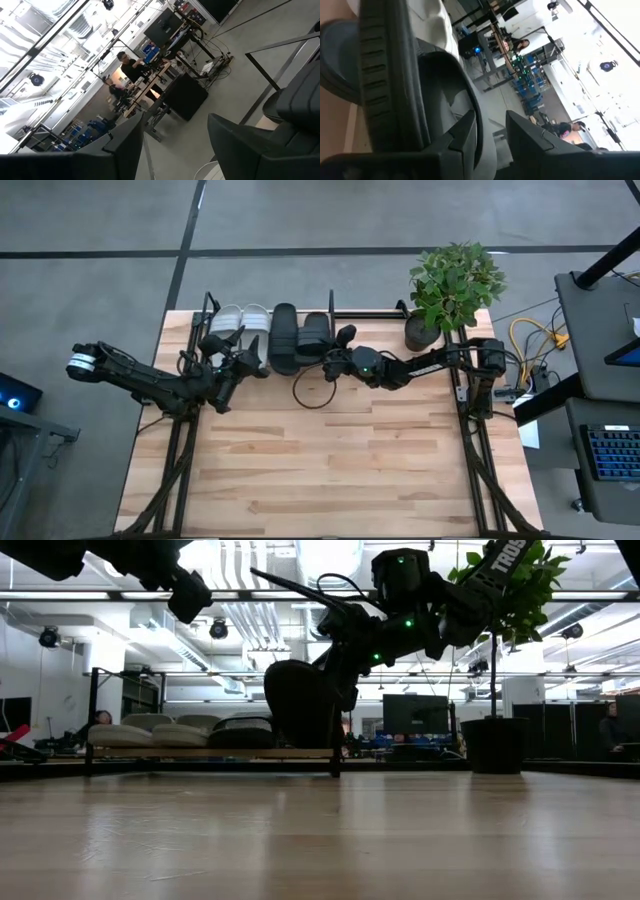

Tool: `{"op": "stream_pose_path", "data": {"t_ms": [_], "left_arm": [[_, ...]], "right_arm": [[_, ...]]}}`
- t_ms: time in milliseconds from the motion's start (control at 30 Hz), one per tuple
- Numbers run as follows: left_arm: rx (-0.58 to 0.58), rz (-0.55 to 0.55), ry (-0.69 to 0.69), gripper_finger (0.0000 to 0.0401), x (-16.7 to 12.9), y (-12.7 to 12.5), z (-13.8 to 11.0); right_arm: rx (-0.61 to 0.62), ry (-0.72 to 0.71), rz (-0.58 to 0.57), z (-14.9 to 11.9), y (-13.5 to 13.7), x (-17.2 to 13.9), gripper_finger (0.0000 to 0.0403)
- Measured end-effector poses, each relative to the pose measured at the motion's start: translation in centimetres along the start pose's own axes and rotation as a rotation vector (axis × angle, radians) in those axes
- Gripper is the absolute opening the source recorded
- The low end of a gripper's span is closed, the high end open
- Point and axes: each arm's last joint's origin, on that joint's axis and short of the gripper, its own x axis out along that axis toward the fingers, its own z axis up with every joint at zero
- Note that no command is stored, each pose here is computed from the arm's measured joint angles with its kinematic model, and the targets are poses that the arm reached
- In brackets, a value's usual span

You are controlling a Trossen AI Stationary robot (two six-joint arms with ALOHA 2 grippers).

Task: Pick and place slides into the shelf
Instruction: Put the black slides on the shelf

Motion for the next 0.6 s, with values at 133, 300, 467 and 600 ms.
{"op": "stream_pose_path", "data": {"t_ms": [133, 300, 467, 600], "left_arm": [[0.0, 0.001, 0.002, 0.0204, 0.0, 0.0, 0.0], [0.0, 0.001, 0.003, 0.0204, 0.0, 0.0, 0.0], [0.001, 0.002, 0.004, 0.0204, 0.0, 0.0, 0.0], [0.001, 0.002, 0.004, 0.0204, 0.0, 0.0, 0.0]], "right_arm": [[-0.021, 0.035, 0.01, -0.1, 0.1, -0.1, 0.0105], [-0.025, 0.042, 0.009, 0.4, 0.2, -0.6, 0.0118], [0.001, 0.045, 0.004, 0.6, -0.3, -0.9, 0.0131], [0.064, 0.048, 0.011, 0.7, -0.6, -1.1, 0.0144]]}}
